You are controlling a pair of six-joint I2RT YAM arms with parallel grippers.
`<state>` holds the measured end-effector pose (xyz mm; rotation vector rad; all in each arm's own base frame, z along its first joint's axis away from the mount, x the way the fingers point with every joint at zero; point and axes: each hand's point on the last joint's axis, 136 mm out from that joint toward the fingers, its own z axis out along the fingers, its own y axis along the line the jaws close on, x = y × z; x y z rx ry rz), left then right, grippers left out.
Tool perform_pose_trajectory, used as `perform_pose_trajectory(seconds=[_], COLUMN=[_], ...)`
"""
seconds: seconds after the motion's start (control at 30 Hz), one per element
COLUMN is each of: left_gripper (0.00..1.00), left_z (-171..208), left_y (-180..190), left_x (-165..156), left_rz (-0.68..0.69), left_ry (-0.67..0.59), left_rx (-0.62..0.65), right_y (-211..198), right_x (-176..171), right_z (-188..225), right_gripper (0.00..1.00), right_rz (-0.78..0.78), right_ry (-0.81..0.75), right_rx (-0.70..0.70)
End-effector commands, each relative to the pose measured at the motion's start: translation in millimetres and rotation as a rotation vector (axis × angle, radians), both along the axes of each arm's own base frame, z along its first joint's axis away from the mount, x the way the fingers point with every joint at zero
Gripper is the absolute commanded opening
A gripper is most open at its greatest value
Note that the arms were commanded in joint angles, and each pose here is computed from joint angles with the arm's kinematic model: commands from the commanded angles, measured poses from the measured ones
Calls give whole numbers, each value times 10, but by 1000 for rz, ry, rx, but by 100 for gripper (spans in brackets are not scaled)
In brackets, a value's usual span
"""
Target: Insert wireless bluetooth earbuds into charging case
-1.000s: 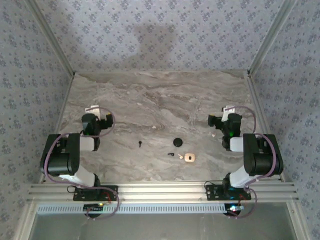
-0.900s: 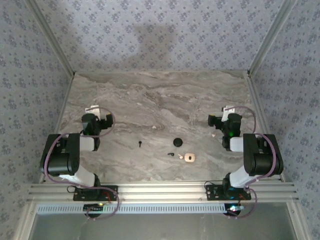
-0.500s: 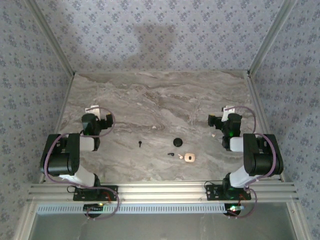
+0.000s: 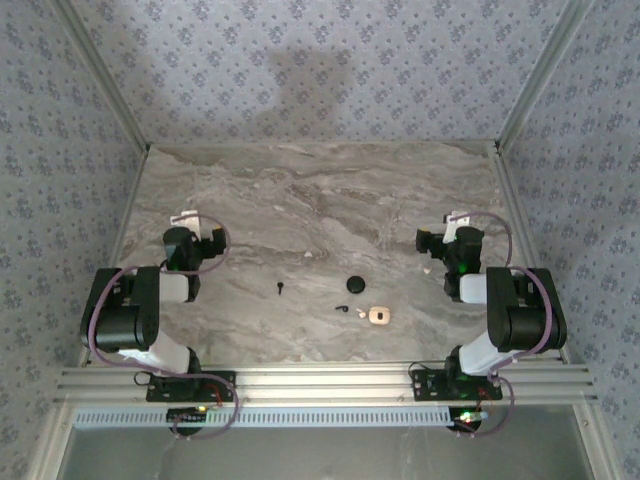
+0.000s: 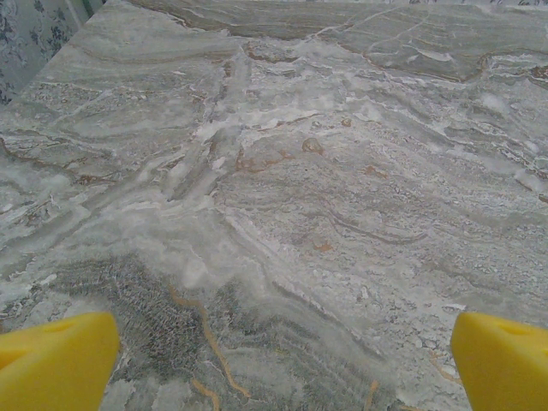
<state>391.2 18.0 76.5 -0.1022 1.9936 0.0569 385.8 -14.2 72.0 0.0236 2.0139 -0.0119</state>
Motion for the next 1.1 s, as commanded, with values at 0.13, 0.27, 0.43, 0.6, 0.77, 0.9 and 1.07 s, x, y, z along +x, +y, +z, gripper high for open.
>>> perform_pose_trajectory(seconds=[0.13, 0.27, 0.43, 0.6, 0.77, 0.9, 1.07], left_gripper=[100, 100, 93, 86, 84, 81, 78], left_z=[121, 128, 203, 404, 678, 800, 800], left_y=[-19, -18, -17, -156, -417, -729, -1059], left_x=[67, 68, 118, 224, 118, -29, -244], left_rz=[-14, -14, -13, -68, -93, -159, -235], left_ry=[-33, -35, 18, 117, 140, 194, 299], left_rx=[8, 8, 10, 28, -38, -57, -53], right_y=[3, -8, 54, 135, 310, 489, 668], right_x=[51, 68, 112, -4, -202, -427, -763], right_z=[115, 162, 359, 603, 729, 771, 757], right_gripper=[100, 100, 100, 100, 97, 91, 86], right_rz=[13, 6, 43, 28, 43, 74, 95], right_ry=[-34, -27, 23, 70, 169, 257, 358], right_rx=[-9, -11, -3, 82, 107, 140, 163])
